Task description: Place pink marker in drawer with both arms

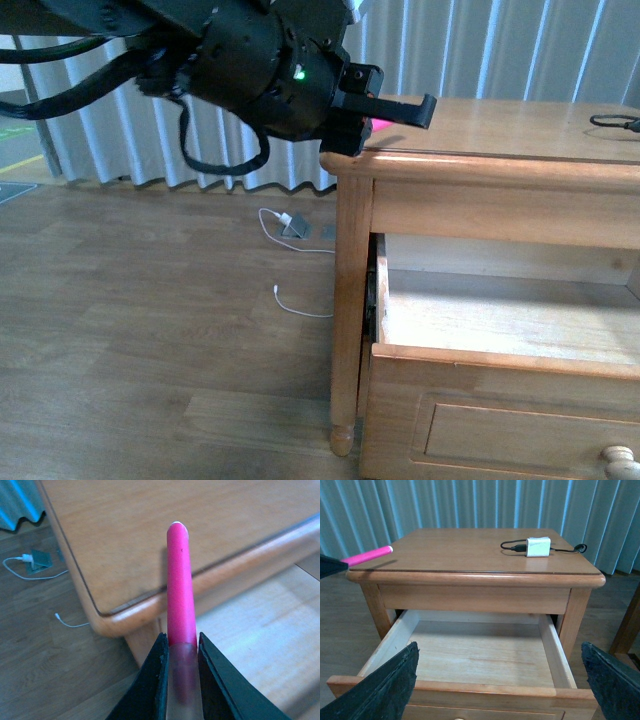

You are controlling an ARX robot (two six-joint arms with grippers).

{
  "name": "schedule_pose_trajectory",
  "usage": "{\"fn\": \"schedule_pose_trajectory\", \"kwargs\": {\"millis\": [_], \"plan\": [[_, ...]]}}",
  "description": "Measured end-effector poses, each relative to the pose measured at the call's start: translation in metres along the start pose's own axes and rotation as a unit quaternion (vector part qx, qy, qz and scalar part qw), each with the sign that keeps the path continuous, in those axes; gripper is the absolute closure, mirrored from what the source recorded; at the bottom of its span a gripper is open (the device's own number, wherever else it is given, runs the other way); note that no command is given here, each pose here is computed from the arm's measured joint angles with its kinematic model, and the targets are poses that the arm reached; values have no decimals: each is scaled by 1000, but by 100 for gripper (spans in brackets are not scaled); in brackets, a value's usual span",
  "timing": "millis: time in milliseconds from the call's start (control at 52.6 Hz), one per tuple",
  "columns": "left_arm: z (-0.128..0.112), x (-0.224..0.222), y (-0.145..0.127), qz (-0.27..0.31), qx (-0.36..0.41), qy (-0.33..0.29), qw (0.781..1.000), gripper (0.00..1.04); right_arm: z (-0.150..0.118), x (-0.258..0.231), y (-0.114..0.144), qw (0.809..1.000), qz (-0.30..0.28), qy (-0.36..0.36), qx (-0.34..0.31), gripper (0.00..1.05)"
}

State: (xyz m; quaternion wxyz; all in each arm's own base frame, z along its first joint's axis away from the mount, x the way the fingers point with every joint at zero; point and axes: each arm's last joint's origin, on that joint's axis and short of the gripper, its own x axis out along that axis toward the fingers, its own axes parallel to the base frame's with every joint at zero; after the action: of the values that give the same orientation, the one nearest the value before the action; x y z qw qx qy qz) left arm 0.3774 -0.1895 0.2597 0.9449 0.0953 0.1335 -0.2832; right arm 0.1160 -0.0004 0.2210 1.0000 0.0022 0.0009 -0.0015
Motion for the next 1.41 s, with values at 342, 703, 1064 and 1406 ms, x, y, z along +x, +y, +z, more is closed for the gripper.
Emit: {"fn": "schedule_pose_trajectory", "kwargs": {"millis": [342,703,1064,1406], "plan": [[-36,-15,-30,-95,54,46,993,91,0,0,0,1000,0,0,0,8],[-54,49,-68,-96,73,84,989,91,0,0,0,1000,0,0,0,8],[-71,91,-92,-101,70,116,986,91,0,0,0,1000,0,0,0,8],[-79,100,-100,-97,71,125,985,67,0,0,0,1000,0,0,0,8]]}}
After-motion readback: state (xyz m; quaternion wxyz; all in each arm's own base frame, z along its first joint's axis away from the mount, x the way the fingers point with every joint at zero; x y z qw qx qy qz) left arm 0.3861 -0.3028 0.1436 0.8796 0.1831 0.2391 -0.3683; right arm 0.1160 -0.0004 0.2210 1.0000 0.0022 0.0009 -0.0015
